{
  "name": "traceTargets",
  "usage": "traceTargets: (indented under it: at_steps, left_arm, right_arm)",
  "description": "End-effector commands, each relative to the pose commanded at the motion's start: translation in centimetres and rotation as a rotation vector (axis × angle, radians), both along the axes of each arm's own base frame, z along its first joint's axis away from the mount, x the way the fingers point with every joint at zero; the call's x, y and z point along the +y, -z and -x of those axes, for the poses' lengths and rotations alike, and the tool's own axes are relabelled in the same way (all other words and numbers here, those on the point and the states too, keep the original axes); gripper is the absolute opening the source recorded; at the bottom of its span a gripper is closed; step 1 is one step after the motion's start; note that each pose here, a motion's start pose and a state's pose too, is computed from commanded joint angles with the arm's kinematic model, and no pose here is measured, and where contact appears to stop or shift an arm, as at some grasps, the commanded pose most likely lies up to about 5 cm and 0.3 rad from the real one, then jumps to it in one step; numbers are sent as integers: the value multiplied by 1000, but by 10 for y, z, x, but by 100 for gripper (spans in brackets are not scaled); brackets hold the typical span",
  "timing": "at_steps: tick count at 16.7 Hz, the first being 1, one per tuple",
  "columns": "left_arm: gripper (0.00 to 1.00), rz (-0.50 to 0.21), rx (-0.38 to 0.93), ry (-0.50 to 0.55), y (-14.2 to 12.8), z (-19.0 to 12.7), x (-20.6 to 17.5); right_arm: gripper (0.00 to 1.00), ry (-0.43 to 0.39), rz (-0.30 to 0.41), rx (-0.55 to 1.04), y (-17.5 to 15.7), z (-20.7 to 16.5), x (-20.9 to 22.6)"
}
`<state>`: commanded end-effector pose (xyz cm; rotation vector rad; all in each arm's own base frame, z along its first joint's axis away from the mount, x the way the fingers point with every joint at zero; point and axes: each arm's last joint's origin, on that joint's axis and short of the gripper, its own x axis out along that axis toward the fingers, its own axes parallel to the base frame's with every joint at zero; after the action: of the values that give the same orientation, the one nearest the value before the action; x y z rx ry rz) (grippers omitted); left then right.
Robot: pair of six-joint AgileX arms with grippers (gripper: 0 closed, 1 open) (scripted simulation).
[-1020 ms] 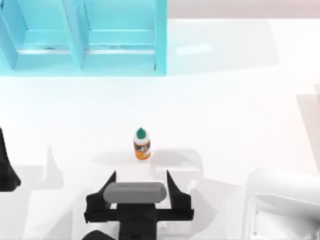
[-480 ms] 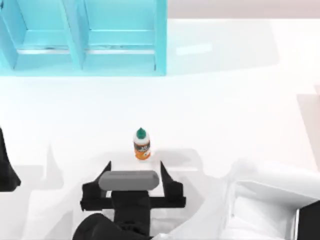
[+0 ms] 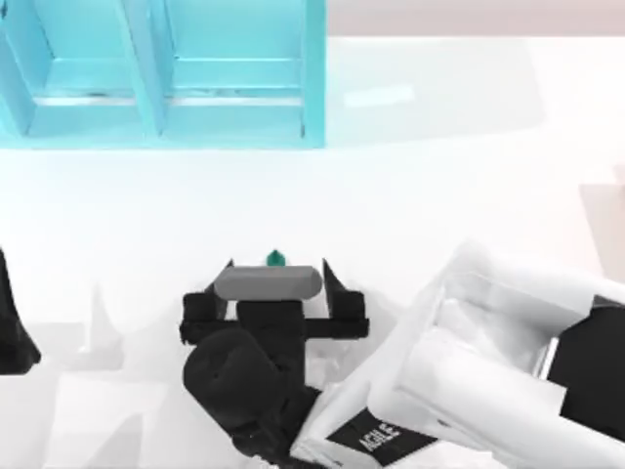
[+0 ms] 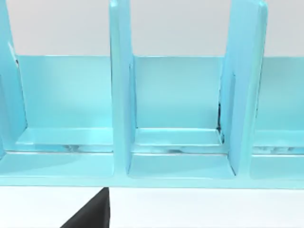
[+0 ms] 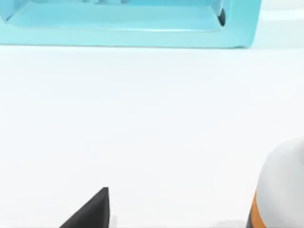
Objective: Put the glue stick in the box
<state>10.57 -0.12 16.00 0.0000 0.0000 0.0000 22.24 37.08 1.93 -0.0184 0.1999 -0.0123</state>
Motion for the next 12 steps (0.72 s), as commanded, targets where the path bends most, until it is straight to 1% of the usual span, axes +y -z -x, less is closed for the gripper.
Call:
traceTargets:
  at_steps: [3,12]
  left_arm:
    - [100,0,0,0,0,0,0]
    - [100,0,0,0,0,0,0]
  right_arm:
    - [100,0,0,0,0,0,0]
    - [32,0,0,0,0,0,0]
